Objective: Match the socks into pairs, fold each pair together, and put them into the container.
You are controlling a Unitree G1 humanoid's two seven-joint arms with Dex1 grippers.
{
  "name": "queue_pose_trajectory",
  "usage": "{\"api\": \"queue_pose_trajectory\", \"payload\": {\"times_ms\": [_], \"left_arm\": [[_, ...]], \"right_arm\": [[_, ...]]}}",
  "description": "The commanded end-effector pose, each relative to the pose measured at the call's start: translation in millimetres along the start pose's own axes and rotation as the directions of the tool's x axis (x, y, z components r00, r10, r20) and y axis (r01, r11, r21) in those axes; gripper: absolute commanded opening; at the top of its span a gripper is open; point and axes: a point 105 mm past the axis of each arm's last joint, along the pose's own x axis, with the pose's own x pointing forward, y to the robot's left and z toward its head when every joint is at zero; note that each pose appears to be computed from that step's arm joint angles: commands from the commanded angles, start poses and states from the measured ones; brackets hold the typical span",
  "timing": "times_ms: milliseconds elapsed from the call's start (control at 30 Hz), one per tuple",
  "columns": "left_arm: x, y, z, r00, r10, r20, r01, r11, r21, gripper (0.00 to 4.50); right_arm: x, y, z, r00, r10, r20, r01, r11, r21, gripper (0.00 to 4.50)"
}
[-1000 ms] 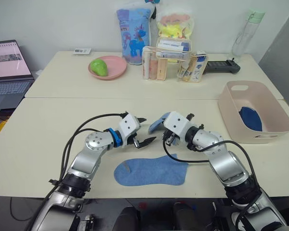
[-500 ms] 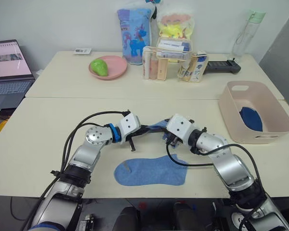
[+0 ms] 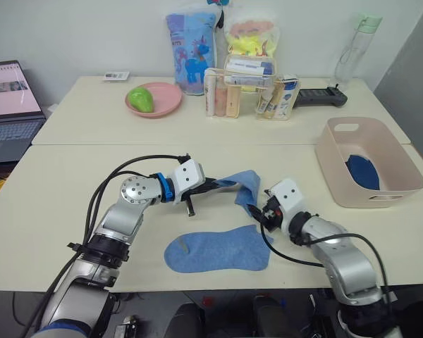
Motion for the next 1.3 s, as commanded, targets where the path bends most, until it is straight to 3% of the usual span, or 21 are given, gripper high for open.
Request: {"api": "queue_pose_trajectory", "payload": {"times_ms": [33, 200, 300, 467, 533, 600, 700, 833, 1100, 1233, 1300], "left_arm": [[-8, 13, 12, 0.999, 0.030, 0.013, -0.031, 0.998, 0.053, 0.00], [-14, 15, 15, 1.000, 0.005, 0.002, -0.005, 0.998, 0.067, 0.00], [-24, 9, 17, 0.996, -0.080, -0.027, 0.082, 0.994, 0.078, 0.00], [-45, -5, 22, 0.964, -0.249, -0.093, 0.256, 0.964, 0.073, 0.00], [-61, -19, 31, 0.908, -0.406, -0.105, 0.406, 0.914, -0.021, 0.00], [-71, -28, 42, 0.864, -0.499, -0.062, 0.486, 0.861, -0.151, 0.00], [-77, -34, 44, 0.823, -0.566, -0.046, 0.541, 0.806, -0.239, 0.00], [-80, -37, 26, 0.773, -0.627, -0.097, 0.571, 0.754, -0.325, 0.00], [-56, -24, -3, 0.760, -0.632, -0.150, 0.548, 0.748, -0.375, 0.00], [-40, 2, -12, 0.797, -0.571, -0.196, 0.490, 0.801, -0.344, 0.00], [-34, 14, -15, 0.814, -0.535, -0.228, 0.461, 0.832, -0.308, 0.00]], "right_arm": [[2, -3, 4, 1.000, -0.010, 0.002, 0.010, 1.000, 0.020, 2.90], [-3, 1, 21, 0.997, 0.057, 0.052, -0.057, 0.998, -0.004, 1.12], [-12, -3, 35, 0.994, 0.095, 0.062, -0.087, 0.990, -0.115, 0.06], [-30, -9, 54, 0.982, 0.185, 0.027, -0.171, 0.947, -0.270, 0.02], [-48, -11, 62, 0.949, 0.302, -0.091, -0.313, 0.858, -0.407, 0.02], [-62, -13, 65, 0.908, 0.368, -0.199, -0.418, 0.787, -0.454, 0.02], [-69, -16, 70, 0.865, 0.419, -0.275, -0.500, 0.748, -0.436, 0.02], [-67, -26, 59, 0.793, 0.413, -0.449, -0.604, 0.629, -0.489, 0.02], [-30, -40, 58, 0.773, 0.391, -0.499, -0.630, 0.571, -0.527, 0.02], [-10, -52, 71, 0.818, 0.329, -0.472, -0.573, 0.538, -0.618, 0.02], [-6, -57, 78, 0.836, 0.317, -0.448, -0.548, 0.523, -0.652, 0.49]]}}
